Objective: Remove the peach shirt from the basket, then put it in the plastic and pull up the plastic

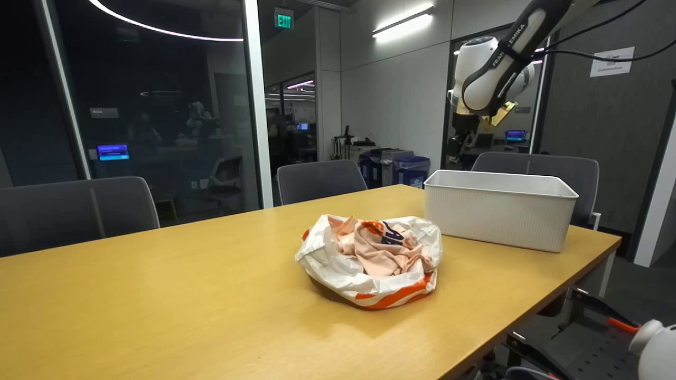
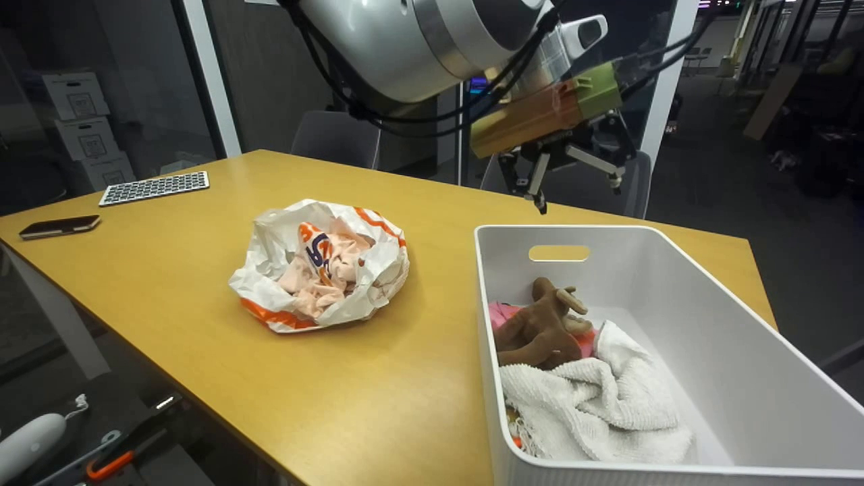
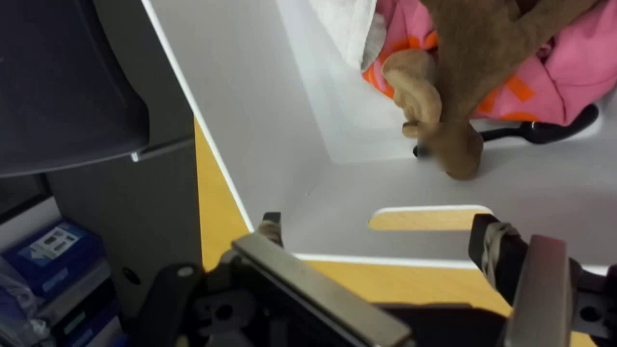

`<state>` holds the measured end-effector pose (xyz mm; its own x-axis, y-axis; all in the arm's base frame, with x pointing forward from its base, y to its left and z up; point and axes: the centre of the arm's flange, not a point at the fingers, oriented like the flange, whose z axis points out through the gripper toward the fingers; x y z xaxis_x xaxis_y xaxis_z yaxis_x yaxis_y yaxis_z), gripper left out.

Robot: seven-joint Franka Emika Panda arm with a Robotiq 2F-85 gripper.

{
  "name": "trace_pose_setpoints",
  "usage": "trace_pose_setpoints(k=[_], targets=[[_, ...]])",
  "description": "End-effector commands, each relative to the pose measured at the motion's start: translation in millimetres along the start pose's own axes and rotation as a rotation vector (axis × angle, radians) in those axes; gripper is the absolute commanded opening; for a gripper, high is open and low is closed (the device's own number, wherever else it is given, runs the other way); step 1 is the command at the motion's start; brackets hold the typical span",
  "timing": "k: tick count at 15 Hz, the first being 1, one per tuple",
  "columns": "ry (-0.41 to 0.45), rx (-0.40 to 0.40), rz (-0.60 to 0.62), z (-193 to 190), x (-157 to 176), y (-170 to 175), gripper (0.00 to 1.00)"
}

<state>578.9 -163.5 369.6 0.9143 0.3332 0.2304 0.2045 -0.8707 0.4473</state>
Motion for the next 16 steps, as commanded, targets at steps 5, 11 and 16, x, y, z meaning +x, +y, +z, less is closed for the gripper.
trace_pose_setpoints(k=[5,11,16], targets=[[-0.067,0.049,0.051,18,-15,-20,1.00],[-0.038,0.206,0.012,-40,-8,-43,1.00],[0.025,0.399,-0.065,-61,2,-88,1.00]])
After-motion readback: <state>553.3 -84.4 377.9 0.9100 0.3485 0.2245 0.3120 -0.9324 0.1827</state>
